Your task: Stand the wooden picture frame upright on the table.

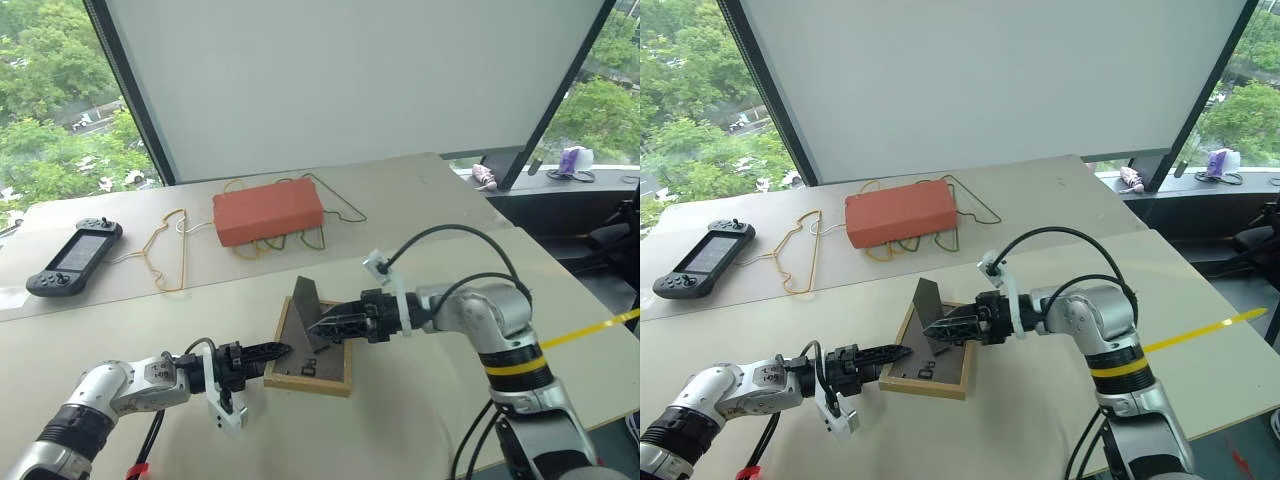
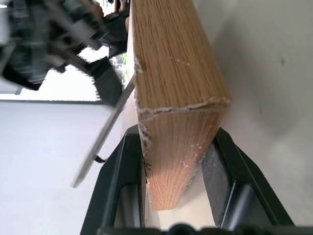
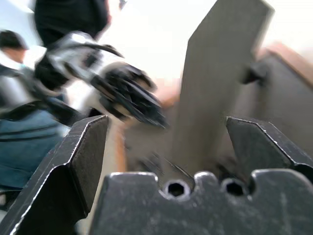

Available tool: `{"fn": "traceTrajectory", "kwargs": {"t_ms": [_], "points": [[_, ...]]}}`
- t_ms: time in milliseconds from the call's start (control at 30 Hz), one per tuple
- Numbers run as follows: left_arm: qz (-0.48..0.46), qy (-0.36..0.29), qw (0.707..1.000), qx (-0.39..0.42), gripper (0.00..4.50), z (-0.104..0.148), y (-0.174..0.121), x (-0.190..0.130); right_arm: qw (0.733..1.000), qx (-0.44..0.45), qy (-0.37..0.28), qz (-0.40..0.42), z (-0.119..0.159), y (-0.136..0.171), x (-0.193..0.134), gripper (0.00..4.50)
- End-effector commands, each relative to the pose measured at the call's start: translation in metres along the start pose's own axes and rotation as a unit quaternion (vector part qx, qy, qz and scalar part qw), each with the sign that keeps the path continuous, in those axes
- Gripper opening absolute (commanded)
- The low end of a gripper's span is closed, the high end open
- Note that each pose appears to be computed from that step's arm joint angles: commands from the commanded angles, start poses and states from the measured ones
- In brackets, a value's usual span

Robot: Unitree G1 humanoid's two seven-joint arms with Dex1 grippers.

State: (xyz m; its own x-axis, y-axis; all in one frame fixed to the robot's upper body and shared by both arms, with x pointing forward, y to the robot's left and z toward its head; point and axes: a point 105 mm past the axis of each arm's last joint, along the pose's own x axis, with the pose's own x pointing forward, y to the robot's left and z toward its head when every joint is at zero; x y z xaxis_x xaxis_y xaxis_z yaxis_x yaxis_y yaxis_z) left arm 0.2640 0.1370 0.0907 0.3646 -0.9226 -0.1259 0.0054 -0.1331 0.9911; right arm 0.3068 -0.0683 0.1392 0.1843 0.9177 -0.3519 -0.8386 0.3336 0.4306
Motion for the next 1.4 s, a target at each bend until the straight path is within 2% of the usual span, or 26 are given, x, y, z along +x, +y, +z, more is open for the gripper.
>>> {"fn": "traceTrajectory", "kwargs": {"t_ms": [33,100,167,267,367,400,433,533,667,767,900,1000,1133,1233,1267,1400], "points": [[0.010,0.010,1.000,0.008,1.12,-0.006,0.007,-0.003,0.998,-0.045,-0.003,-0.050,-0.002,-0.016,-0.025,4.45],[0.010,0.010,1.000,0.008,1.12,-0.006,0.006,-0.004,0.996,-0.063,0.004,-0.070,-0.007,-0.022,-0.035,4.45],[0.009,0.010,1.000,0.007,1.12,-0.006,0.005,-0.004,0.965,-0.224,0.005,-0.138,-0.004,-0.030,-0.050,4.45],[0.008,0.010,1.000,0.007,1.12,-0.006,0.005,-0.006,0.913,-0.383,0.009,-0.142,-0.007,-0.015,-0.050,4.45],[0.010,0.013,1.000,0.006,1.12,-0.008,0.006,-0.007,0.802,-0.585,0.059,-0.110,-0.028,0.007,-0.035,4.45],[0.010,0.014,1.000,0.006,1.12,-0.009,0.006,-0.007,0.756,-0.642,0.063,-0.109,-0.032,0.013,-0.027,4.45],[0.011,0.014,1.000,0.006,1.12,-0.010,0.006,-0.007,0.728,-0.674,0.061,-0.109,-0.034,0.017,-0.021,4.45],[0.027,0.018,0.999,-0.009,1.12,-0.011,0.010,-0.006,0.681,-0.722,0.008,-0.127,-0.023,0.029,-0.005,4.45],[0.049,0.015,0.999,-0.017,1.12,-0.012,0.021,-0.002,0.609,-0.783,-0.016,-0.129,-0.022,0.042,0.010,4.45],[0.049,0.017,0.998,-0.021,1.12,-0.012,0.022,-0.001,0.587,-0.797,-0.041,-0.138,-0.017,0.049,0.014,4.45],[0.047,0.019,0.998,-0.023,1.12,-0.013,0.022,0.000,0.587,-0.799,-0.042,-0.125,-0.026,0.055,0.020,4.45],[0.048,0.021,0.998,-0.028,1.12,-0.014,0.021,0.000,0.591,-0.795,-0.050,-0.125,-0.026,0.058,0.022,3.79],[0.046,0.023,0.998,-0.030,1.12,-0.014,0.019,0.001,0.571,-0.809,-0.054,-0.131,-0.021,0.059,0.021,2.41],[0.048,0.023,0.998,-0.032,1.12,-0.014,0.019,0.002,0.565,-0.812,-0.052,-0.133,-0.020,0.058,0.022,1.45],[0.048,0.023,0.998,-0.033,1.12,-0.014,0.019,0.002,0.564,-0.813,-0.051,-0.136,-0.019,0.057,0.021,1.27],[0.062,0.015,0.997,-0.048,1.12,-0.011,0.022,0.002,0.557,-0.815,-0.058,-0.149,-0.012,0.056,0.018,1.25]]}}
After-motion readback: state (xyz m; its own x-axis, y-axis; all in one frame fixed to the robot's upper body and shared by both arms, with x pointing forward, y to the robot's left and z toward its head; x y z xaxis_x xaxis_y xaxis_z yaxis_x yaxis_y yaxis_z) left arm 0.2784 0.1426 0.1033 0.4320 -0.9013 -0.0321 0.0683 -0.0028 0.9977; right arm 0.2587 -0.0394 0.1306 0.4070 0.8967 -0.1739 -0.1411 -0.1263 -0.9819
